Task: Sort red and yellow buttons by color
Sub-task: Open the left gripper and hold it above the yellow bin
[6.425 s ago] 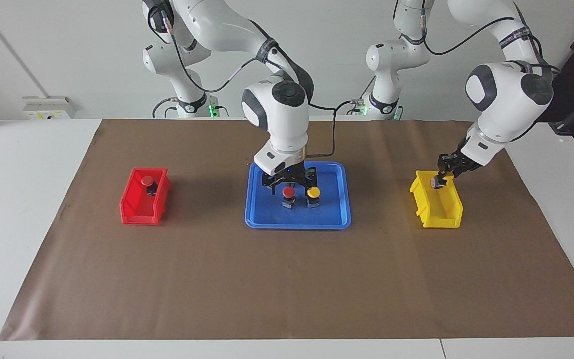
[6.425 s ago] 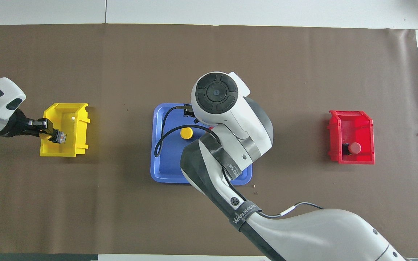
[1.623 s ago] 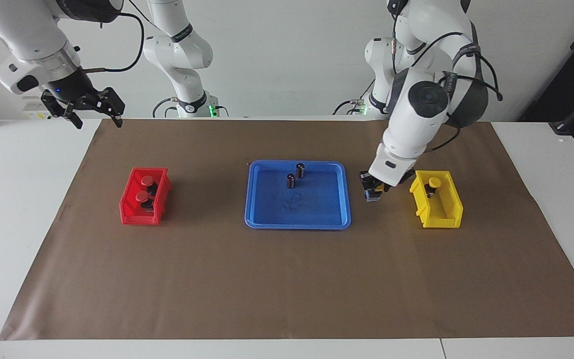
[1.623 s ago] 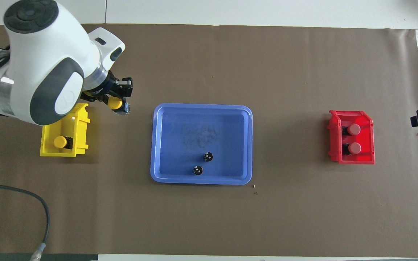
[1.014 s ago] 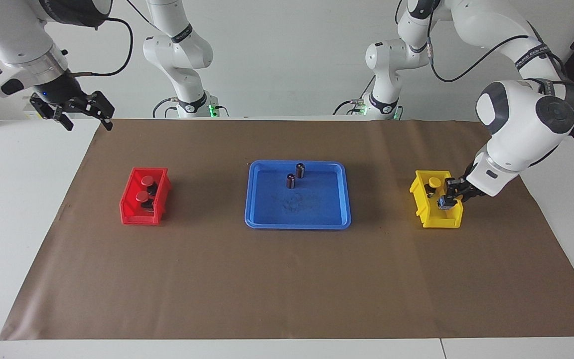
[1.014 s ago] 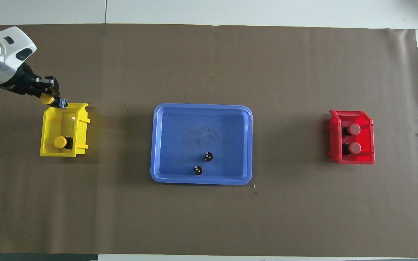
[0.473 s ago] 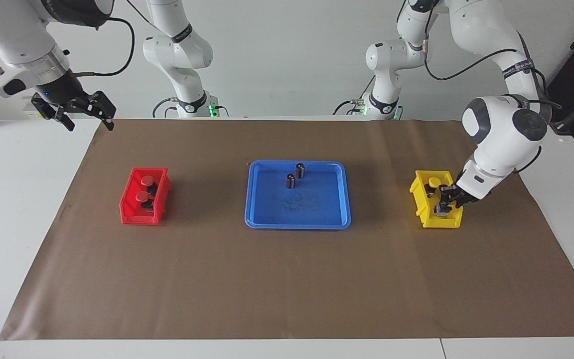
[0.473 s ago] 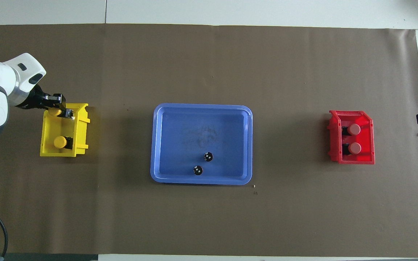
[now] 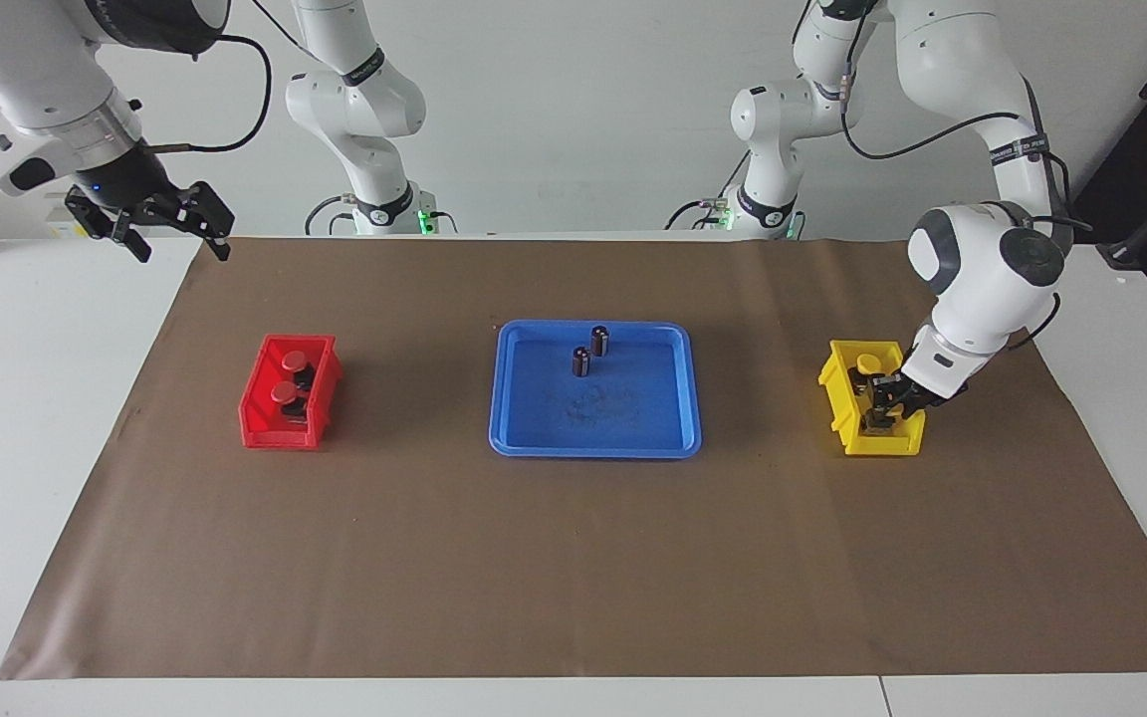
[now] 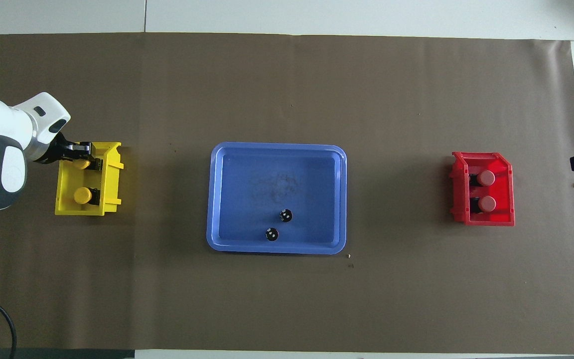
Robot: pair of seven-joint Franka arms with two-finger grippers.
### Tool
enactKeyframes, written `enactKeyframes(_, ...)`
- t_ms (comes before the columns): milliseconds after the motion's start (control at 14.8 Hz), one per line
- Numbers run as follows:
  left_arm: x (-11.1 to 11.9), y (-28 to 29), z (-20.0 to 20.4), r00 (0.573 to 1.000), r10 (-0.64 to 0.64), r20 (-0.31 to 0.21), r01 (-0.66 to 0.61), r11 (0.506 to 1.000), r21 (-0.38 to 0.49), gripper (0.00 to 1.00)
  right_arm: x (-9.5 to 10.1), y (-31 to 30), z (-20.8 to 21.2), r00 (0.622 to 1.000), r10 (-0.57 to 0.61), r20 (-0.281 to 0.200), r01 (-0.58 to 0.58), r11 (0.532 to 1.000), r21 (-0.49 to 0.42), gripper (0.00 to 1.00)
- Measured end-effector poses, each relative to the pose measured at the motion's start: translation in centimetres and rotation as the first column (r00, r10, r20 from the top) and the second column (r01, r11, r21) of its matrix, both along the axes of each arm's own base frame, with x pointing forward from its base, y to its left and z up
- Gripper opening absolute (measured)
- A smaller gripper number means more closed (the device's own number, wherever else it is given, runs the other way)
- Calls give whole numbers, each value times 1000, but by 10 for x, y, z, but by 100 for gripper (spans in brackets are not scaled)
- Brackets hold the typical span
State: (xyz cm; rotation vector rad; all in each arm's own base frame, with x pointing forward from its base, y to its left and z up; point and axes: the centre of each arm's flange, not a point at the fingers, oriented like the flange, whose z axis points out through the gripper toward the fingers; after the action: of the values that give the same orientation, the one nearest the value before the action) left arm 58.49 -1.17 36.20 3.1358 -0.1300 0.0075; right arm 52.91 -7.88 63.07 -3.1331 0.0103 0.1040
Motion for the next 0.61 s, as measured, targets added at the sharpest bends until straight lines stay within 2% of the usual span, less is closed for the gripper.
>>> enactKeyframes(203,-1,-2,-1,1000,-4,-2,4,1000,-1,46,0,0,0,1000,0,0,0,1000,0,100)
enactKeyframes(271,-1,-3,-1,1000,-6,-2,6,1000,-1,50,0,0,0,1000,0,0,0,1000,0,100)
enactKeyframes(338,-1,-4,-1,1000,-7,-1,7,1000,-1,59,0,0,0,1000,0,0,0,1000,0,100)
enactKeyframes(609,4,-4,15,999,-7,31,7,1000,0,62,0,0,0,1000,0,0,0,1000,0,100)
